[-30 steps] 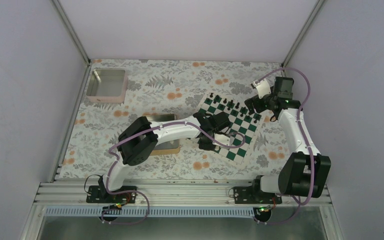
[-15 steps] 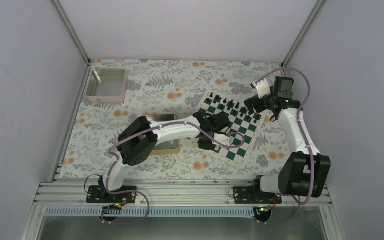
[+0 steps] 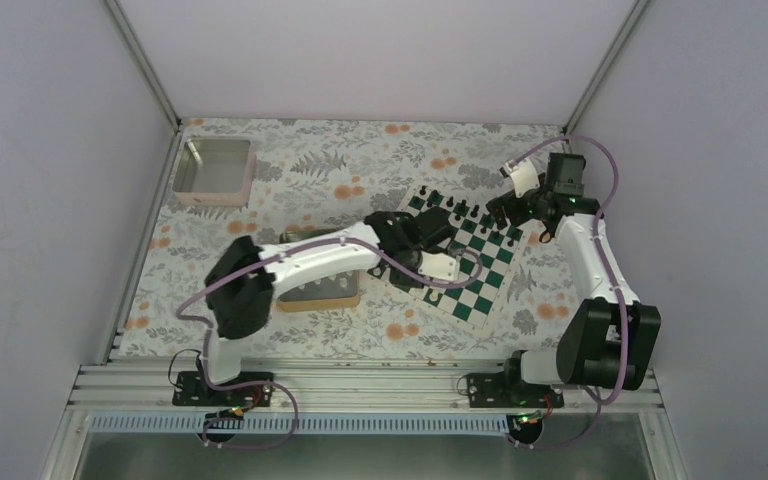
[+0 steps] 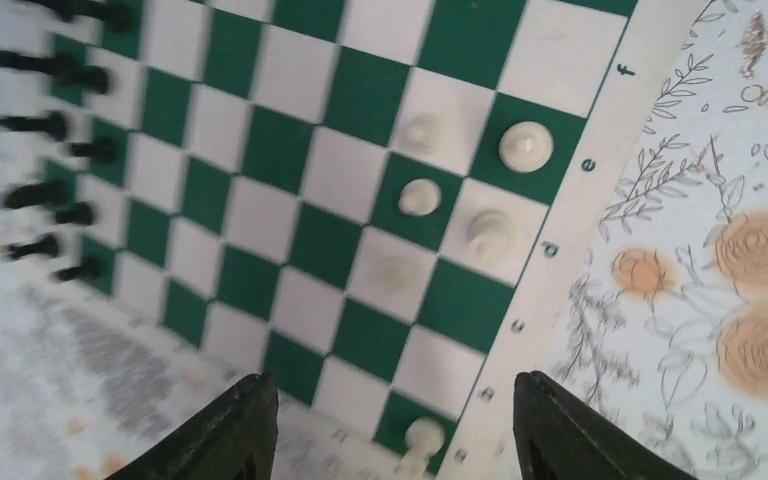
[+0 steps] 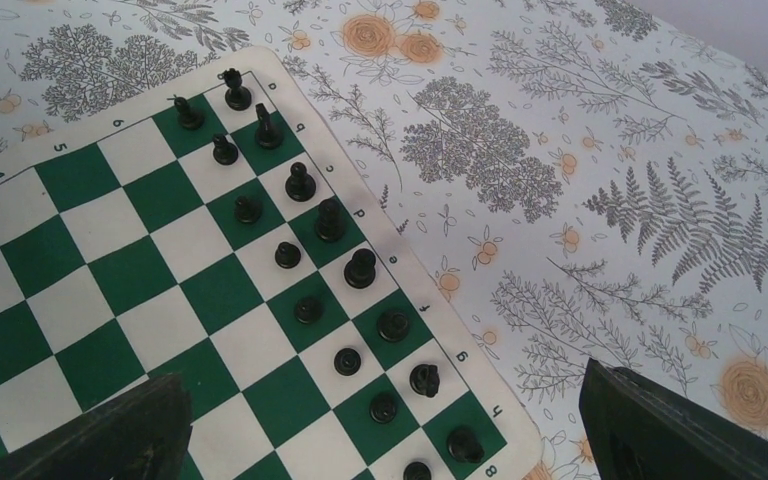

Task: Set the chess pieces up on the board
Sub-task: Place the chess piece on the chessboard, then pick up the chess piece from the storage box.

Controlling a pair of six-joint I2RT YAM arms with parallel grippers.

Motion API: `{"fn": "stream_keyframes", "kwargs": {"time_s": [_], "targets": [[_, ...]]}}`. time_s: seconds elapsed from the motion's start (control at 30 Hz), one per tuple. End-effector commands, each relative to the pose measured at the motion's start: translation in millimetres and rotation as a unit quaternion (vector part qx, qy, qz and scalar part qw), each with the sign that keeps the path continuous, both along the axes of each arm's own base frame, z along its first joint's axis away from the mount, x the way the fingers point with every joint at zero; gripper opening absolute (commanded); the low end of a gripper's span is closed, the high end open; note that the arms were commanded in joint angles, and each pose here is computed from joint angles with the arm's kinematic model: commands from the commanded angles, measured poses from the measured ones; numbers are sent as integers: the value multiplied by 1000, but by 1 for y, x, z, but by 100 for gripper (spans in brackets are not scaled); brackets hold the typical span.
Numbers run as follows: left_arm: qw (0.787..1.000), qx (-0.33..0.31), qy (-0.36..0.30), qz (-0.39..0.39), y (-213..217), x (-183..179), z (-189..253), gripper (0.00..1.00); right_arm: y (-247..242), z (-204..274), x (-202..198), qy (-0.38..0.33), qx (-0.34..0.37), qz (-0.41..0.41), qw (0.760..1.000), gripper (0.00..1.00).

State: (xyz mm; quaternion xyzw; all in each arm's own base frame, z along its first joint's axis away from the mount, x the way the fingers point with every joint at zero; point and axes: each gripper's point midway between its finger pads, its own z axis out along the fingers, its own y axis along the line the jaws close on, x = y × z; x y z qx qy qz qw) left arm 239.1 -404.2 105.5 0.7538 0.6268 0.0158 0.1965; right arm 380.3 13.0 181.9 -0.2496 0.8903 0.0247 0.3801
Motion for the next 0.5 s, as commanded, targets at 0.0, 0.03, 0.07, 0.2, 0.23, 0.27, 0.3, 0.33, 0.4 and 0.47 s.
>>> {"fn": "stream_keyframes", "kwargs": {"time_s": [0.0, 0.03, 0.07, 0.2, 0.23, 0.27, 0.3, 0.33, 0.4, 0.47], "targets": [[999, -30, -27, 32, 40, 13, 62, 60, 0, 11, 7, -12, 5, 9, 1000, 100], [998, -29, -23, 42, 52, 17, 64, 59, 1, 11, 8, -11, 6, 11, 1000, 100], [998, -27, -21, 57, 67, 24, 64, 57, 2, 12, 9, -11, 8, 13, 1000, 100], [992, -30, -16, 124, 125, 57, 57, 53, 4, 13, 13, -5, 18, 16, 1000, 100], [990, -36, -4, 137, 138, 63, 53, 51, 5, 13, 14, -4, 21, 17, 1000, 100], [988, -43, 6, 149, 148, 67, 50, 49, 6, 14, 15, -4, 23, 18, 1000, 100], [986, -50, 14, 159, 158, 71, 48, 49, 6, 15, 15, -6, 25, 19, 1000, 100], [984, -52, 24, 171, 169, 73, 41, 49, 7, 15, 16, -6, 26, 19, 999, 100], [982, -57, 34, 175, 173, 73, 31, 46, 7, 16, 17, -6, 29, 18, 999, 100], [982, -66, 43, 173, 169, 73, 21, 40, 8, 17, 18, -5, 32, 19, 999, 100]]}}
